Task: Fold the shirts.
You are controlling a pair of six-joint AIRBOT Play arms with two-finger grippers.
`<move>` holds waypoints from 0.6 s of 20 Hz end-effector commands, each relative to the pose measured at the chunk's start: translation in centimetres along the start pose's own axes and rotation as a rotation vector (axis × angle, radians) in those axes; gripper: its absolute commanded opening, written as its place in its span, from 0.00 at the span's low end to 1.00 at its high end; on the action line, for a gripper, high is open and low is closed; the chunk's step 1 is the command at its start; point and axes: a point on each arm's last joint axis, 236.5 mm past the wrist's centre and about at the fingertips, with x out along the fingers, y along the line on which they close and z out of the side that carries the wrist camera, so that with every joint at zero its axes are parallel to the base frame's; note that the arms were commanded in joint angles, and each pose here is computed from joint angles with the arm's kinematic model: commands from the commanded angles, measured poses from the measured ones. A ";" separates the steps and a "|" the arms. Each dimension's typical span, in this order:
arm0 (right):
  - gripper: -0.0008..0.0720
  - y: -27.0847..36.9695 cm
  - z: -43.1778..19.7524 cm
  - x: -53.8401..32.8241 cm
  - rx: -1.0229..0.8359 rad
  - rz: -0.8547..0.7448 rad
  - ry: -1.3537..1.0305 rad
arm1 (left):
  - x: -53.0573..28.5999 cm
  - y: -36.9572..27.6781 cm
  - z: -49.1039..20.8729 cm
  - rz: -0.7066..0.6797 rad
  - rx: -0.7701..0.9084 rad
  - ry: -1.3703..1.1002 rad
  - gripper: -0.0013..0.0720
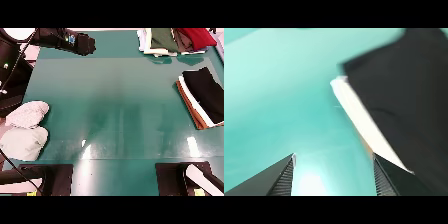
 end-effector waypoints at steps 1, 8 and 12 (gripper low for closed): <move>0.77 7.3 -1.3 0.7 -0.123 0.131 0.033 | 0.0 0.0 0.7 0.001 -0.001 -0.031 0.05; 0.04 19.7 -6.0 0.8 -0.389 0.375 0.082 | -0.2 0.1 2.8 0.007 -0.001 -0.118 0.05; 0.04 21.0 -6.9 0.5 -0.411 0.403 0.095 | -0.2 0.2 3.0 0.007 -0.001 -0.128 0.05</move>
